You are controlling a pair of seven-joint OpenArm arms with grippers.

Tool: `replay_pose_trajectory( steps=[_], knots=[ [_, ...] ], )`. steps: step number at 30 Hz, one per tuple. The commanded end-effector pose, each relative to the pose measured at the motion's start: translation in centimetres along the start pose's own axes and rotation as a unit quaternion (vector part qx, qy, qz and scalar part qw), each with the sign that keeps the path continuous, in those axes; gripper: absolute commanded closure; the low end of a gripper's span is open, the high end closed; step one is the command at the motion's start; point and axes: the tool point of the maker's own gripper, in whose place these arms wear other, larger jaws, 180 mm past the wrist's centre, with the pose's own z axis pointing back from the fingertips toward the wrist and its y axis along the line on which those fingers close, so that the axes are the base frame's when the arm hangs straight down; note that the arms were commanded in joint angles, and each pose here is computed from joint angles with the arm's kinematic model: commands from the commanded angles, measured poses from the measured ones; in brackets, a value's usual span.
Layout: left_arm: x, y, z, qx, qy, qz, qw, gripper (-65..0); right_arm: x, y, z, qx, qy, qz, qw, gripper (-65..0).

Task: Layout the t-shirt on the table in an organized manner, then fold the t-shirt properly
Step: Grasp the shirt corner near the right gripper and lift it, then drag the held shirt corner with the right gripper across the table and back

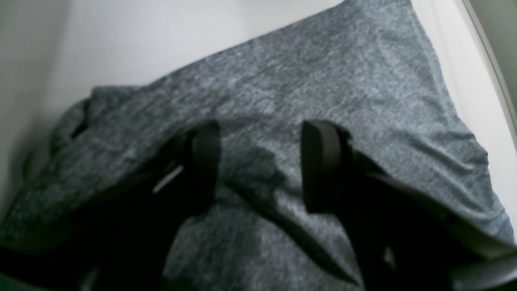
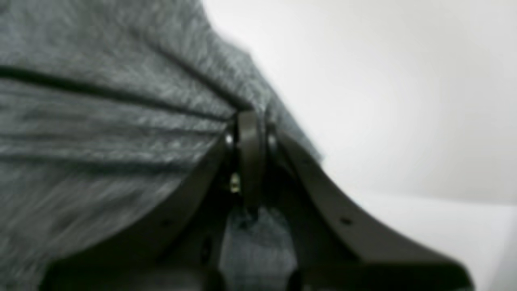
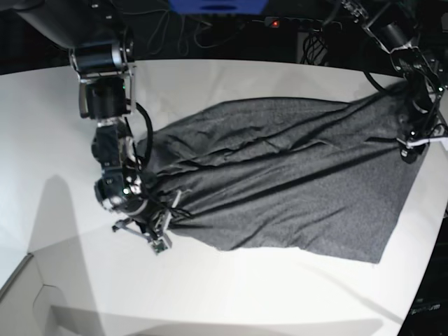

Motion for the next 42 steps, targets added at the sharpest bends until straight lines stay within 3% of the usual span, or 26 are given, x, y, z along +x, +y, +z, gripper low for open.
replay_pose_trajectory(
  steps=[1, 6, 10, 13, 16, 20, 29, 37, 42],
  knots=[
    [0.0, 0.8, 0.2, 0.017, 0.012, -0.009, 1.0, -31.7, 2.6, -0.7, 1.3, -0.015, -0.04, 0.008, 0.999, 0.0],
    [0.0, 0.8, 0.2, 0.017, 0.011, -0.009, 1.0, -31.7, 3.5, 1.6, 7.3, -0.038, -0.092, 0.037, 0.9943, 0.0],
    [0.2, 0.8, 0.2, 0.017, 0.009, -0.008, 1.0, -31.7, 2.2, 6.6, 11.5, -0.011, -0.11, 0.071, 0.9914, 0.0],
    [0.3, 0.7, 0.1, 0.016, 0.007, -0.007, 1.0, -31.7, -0.6, 10.1, 13.7, 0.025, -0.096, 0.088, 0.9912, 0.0],
    [0.3, 0.6, 0.1, 0.015, 0.007, -0.007, 1.0, -31.7, -3.7, 11.9, 14.2, 0.052, -0.062, 0.098, 0.9918, 0.0],
    [0.3, 0.6, 0.1, 0.015, 0.008, -0.008, 1.0, -31.7, -6.6, 11.8, 14.1, 0.06, -0.025, 0.114, 0.9913, 0.0],
    [1.0, 0.1, 0.2, 0.009, -0.001, -0.009, 1.0, -31.7, -7.0, 10.9, 14.6, 0.054, -0.019, 0.134, 0.9893, -0.6],
    [5.7, -4.3, 3.3, -0.03, -0.08, -0.068, 0.994, -31.7, -6.3, 10.7, 15.9, 0.049, -0.035, 0.141, 0.9881, -24.1],
    [5.1, -3.7, 2.9, -0.025, -0.07, -0.061, 0.995, -31.8, -4.3, 10.1, 15.9, 0.035, -0.059, 0.138, 0.9881, -29.0]
  ],
)
